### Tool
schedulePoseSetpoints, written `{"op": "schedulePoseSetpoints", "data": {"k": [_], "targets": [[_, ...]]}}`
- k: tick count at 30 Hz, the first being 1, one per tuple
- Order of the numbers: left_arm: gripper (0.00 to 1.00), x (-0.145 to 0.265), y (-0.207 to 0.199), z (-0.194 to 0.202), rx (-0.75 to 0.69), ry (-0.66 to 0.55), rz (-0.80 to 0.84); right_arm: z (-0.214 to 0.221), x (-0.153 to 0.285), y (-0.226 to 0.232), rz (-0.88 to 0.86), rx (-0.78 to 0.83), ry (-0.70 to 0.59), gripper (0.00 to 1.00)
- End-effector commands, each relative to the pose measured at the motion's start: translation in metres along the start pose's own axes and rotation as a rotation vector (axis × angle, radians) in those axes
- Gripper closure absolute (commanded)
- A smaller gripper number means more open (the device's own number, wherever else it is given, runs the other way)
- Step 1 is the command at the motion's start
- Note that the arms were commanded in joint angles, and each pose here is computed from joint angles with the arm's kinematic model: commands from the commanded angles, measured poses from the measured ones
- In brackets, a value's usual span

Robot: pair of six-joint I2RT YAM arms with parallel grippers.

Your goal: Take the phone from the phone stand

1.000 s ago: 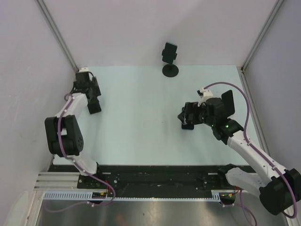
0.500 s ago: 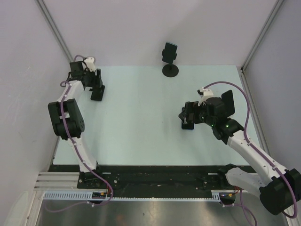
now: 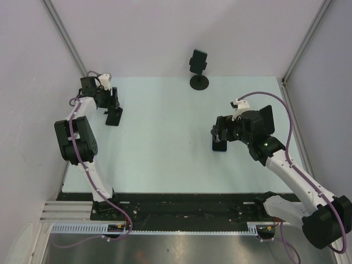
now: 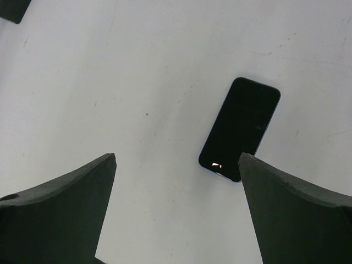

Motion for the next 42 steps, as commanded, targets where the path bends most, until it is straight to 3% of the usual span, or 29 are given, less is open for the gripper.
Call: {"op": "schedulePoseSetpoints", "data": {"k": [1, 20, 29, 37, 42], "targets": [[0.49, 0.031, -0.007, -0.032, -0.074, -0.096, -0.004, -0.021, -0.003, -0.002, -0.021, -0.001, -0.044, 0.0], [0.39, 0.021, -0.01, -0.015, -0.016, -0.053, -0.063, -0.042, 0.01, -0.023, 0.047, 0.015, -0.14, 0.0], [0.0, 0.03, -0.018, -0.023, 0.004, -0.088, -0.039, -0.054, 0.034, -0.047, 0.147, 0.019, -0.195, 0.0], [0.0, 0.076, -0.019, -0.066, 0.046, -0.216, -0.142, -0.079, 0.054, -0.092, 0.293, 0.048, -0.2, 0.0], [0.0, 0.115, -0.037, -0.088, 0.213, -0.325, -0.191, -0.113, 0.066, -0.122, 0.356, 0.041, -0.255, 0.0]]}}
Point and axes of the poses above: each gripper's point midway between its finger pads, its own x axis back along the fingers, its own y axis along the line the jaws close on, z = x × y, the point moved 2 cm from there along x, back along the fingers, and after that the axes turned 7 degrees about x, right-handed, at the moved point
